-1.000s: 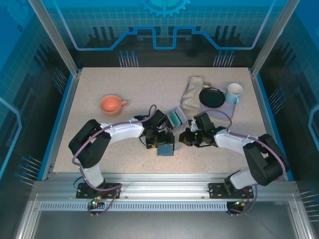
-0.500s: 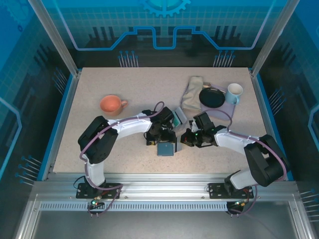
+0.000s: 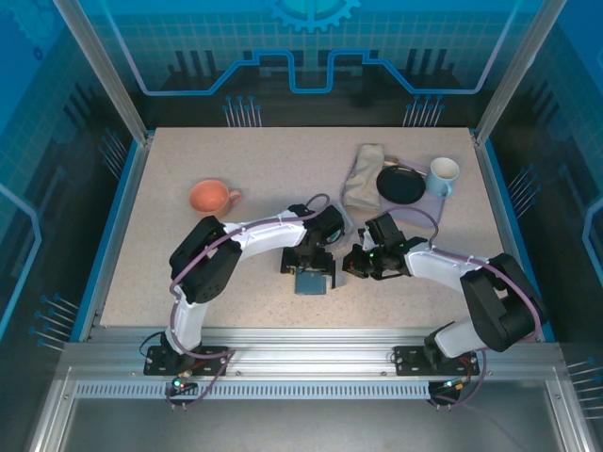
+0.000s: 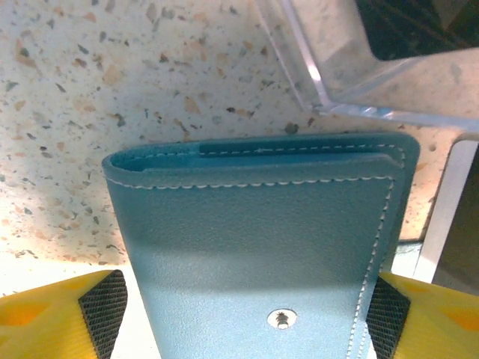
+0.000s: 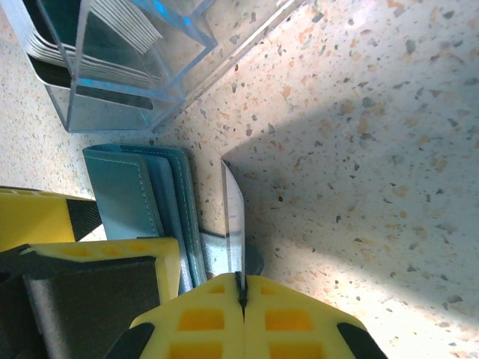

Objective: Put the credit cards into the card holder

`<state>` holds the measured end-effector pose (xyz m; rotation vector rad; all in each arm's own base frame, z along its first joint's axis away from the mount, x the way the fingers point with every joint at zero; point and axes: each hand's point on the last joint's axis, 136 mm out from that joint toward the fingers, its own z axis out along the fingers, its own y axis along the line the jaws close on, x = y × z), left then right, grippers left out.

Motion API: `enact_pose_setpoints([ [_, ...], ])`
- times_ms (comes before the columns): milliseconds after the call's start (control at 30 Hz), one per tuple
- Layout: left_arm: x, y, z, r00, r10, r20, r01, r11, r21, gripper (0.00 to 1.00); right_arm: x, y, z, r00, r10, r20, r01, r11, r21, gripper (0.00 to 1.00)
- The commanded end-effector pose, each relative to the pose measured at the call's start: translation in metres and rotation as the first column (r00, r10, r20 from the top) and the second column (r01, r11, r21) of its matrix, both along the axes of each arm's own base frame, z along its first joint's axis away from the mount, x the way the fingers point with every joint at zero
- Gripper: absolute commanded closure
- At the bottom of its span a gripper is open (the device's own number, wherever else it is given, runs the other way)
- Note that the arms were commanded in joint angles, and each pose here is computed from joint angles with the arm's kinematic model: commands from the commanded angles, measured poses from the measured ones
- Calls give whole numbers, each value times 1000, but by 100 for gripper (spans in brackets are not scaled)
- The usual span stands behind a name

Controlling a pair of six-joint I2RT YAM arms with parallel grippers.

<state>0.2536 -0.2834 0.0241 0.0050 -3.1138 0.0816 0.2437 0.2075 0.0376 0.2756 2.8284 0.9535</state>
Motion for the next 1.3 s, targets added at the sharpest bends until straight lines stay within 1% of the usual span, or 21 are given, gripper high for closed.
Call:
enact_pose_setpoints([
  [0,-5,3,0,999,-36,-21,37,997,61,18,-4,-5,-6,1000,8,-19,-9,999,-45,100],
  [67,-5,2,1,999,-38,-20,39,997,65,21,-4,-7,-7,1000,8,-18,-9,999,-52,100],
  [133,-6,1,4,999,-40,-19,41,997,59,27,-4,-7,-6,1000,10,-15,-11,998,-58,100],
  [267,-5,2,8,999,-44,-10,44,997,58,42,-4,-9,-7,1000,12,-14,-13,997,-75,100],
  [300,-5,1,9,999,-45,-8,46,997,58,48,-4,-10,-9,1000,10,-17,-12,997,-80,100],
  [333,-4,2,10,999,-48,-8,48,997,62,52,-3,-11,-9,1000,10,-16,-11,996,-84,100],
  [367,-5,2,11,999,-50,-7,50,997,61,53,-4,-11,-10,1000,9,-21,-11,996,-88,100],
  [500,-5,1,21,999,-52,9,51,998,40,51,-5,-14,-13,999,13,-31,-16,994,-107,100],
  [600,-3,3,32,998,-56,39,55,998,29,45,-5,-15,-14,999,15,-32,-18,993,-119,100],
  [733,-3,12,41,996,-55,66,52,997,51,40,-5,-18,-15,999,14,-37,-19,990,-141,100],
  [867,-4,20,45,996,-45,80,41,997,61,41,-5,-21,-18,999,13,-43,-20,987,-161,100],
  [1000,-6,23,52,995,-44,95,40,998,43,40,-6,-24,-20,999,13,-50,-22,983,-181,100],
  [1167,-6,29,52,996,-29,87,27,1000,16,35,-5,-25,-22,998,16,-56,-26,981,-192,100],
  [1233,-6,31,53,995,-28,94,28,1000,9,31,-6,-24,-21,998,19,-57,-29,981,-192,100],
  [1267,-5,32,53,995,-29,96,28,1000,7,31,-6,-25,-21,998,19,-56,-30,981,-194,100],
])
